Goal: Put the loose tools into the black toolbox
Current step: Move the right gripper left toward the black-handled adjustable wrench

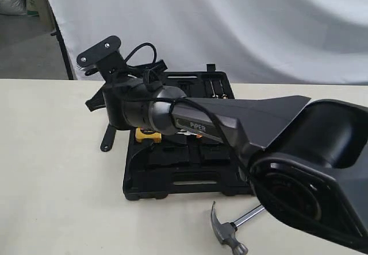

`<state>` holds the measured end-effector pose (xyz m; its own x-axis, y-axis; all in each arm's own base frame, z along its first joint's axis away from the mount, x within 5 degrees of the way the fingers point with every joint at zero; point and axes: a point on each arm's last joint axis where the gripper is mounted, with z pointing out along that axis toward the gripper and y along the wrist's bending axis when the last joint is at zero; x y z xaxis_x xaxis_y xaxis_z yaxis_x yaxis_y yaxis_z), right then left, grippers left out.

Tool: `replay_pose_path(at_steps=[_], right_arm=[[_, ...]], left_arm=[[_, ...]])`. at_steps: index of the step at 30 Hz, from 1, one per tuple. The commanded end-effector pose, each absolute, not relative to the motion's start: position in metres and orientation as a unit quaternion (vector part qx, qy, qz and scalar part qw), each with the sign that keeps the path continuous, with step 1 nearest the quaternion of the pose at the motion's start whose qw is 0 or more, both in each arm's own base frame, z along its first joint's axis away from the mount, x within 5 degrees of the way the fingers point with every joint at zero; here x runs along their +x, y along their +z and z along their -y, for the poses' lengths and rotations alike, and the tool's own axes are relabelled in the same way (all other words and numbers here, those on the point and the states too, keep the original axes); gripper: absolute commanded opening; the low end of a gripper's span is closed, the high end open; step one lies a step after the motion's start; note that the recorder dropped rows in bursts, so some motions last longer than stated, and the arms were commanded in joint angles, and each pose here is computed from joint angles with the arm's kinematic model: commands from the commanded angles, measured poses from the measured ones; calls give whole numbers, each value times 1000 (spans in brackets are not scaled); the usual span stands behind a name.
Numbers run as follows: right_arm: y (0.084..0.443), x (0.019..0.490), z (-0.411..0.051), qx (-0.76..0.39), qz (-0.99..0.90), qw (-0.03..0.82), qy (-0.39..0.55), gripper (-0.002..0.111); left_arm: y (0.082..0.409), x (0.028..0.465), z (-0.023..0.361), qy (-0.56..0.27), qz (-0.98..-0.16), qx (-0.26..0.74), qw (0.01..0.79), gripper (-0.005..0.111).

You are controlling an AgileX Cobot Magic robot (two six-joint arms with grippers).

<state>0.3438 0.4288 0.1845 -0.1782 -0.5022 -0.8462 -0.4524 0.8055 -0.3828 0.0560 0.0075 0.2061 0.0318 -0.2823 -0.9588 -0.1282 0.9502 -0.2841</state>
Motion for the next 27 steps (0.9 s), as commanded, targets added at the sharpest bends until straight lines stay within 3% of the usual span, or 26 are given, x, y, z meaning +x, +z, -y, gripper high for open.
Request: replay_pose_path(at_steps=[1, 4, 12, 15, 17, 24, 27], right_arm=[[188, 347, -423, -296, -771, 563, -41, 0], [187, 335, -437, -319, -763, 562, -1, 0], [188, 314, -467, -317, -761, 523, 216, 0], [188, 321, -462, -317, -761, 518, 230, 0], [189, 327, -455, -315, -764, 534, 179, 0], [192, 343, -405, -296, -761, 544, -193, 0], [195, 343, -389, -250, -766, 527, -270, 0]], left_arm=[[208, 55, -9, -46, -687, -156, 708, 1], [208, 55, -9, -46, -687, -156, 708, 1], [208, 55, -9, -46, -687, -156, 708, 1], [208, 55, -9, -46, -687, -156, 708, 1], [208, 55, -9, -46, -687, -156, 708, 1], [208, 55, -9, -46, -687, -156, 708, 1], [208, 55, -9, -46, -687, -156, 708, 1]])
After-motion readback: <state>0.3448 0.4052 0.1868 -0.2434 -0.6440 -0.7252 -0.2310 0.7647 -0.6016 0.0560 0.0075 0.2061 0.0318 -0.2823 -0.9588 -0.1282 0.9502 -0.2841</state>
